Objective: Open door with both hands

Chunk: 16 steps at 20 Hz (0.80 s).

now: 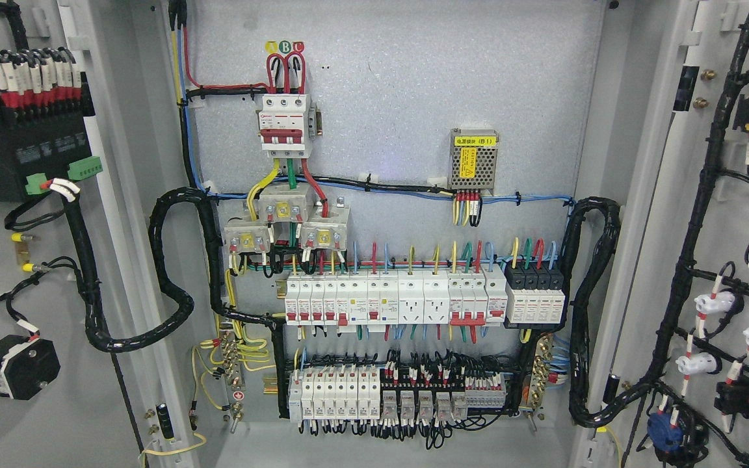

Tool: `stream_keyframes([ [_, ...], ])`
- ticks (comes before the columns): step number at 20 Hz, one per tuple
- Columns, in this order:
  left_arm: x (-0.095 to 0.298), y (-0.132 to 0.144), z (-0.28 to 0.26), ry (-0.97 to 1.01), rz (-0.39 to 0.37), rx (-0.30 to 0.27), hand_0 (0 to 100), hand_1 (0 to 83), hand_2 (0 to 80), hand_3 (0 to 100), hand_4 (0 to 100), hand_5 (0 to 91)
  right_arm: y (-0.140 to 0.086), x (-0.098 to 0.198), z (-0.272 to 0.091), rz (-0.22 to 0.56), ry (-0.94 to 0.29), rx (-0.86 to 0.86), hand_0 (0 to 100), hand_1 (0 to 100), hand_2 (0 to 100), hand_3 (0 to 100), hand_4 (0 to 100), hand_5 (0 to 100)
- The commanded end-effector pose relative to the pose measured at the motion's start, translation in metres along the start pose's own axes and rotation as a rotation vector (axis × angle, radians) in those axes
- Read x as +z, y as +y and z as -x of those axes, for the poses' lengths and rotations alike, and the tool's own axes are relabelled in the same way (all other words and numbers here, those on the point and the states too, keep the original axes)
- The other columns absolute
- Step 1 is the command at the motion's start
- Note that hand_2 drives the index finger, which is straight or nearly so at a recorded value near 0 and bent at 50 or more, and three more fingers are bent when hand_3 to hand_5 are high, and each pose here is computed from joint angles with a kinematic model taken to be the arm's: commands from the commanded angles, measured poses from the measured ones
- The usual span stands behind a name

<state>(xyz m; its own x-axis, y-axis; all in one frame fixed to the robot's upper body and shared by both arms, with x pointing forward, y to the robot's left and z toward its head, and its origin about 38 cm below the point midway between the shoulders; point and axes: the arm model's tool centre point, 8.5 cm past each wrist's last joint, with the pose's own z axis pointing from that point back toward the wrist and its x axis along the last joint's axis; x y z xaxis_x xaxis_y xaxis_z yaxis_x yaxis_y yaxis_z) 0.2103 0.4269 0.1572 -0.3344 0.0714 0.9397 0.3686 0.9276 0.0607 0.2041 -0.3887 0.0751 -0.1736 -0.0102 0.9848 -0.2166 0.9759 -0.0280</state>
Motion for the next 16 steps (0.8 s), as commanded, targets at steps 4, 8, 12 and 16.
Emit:
stream_keyframes([
  [4, 0.005, 0.074, -0.013, 0.024, -0.072, -0.057, 29, 0.0, 2.7, 3, 3, 0.0, -0.014, 0.002, -0.002, 0.015, 0.015, 0.03, 22, 0, 0, 0, 0, 0],
  [8, 0.003, 0.075, -0.013, 0.022, -0.072, -0.057, 29, 0.0, 2.7, 3, 3, 0.0, -0.015, 0.001, -0.002, 0.015, 0.014, 0.032, 22, 0, 0, 0, 0, 0],
  [12, 0.004, 0.08, -0.016, 0.031, -0.07, -0.067, 29, 0.0, 2.7, 3, 3, 0.0, -0.016, 0.001, -0.001, 0.02, 0.016, 0.033, 22, 0, 0, 0, 0, 0],
  [16, 0.006, 0.087, -0.016, 0.048, -0.075, -0.066, 29, 0.0, 2.7, 3, 3, 0.0, -0.015, 0.001, 0.0, 0.017, 0.018, 0.03, 22, 0, 0, 0, 0, 0],
])
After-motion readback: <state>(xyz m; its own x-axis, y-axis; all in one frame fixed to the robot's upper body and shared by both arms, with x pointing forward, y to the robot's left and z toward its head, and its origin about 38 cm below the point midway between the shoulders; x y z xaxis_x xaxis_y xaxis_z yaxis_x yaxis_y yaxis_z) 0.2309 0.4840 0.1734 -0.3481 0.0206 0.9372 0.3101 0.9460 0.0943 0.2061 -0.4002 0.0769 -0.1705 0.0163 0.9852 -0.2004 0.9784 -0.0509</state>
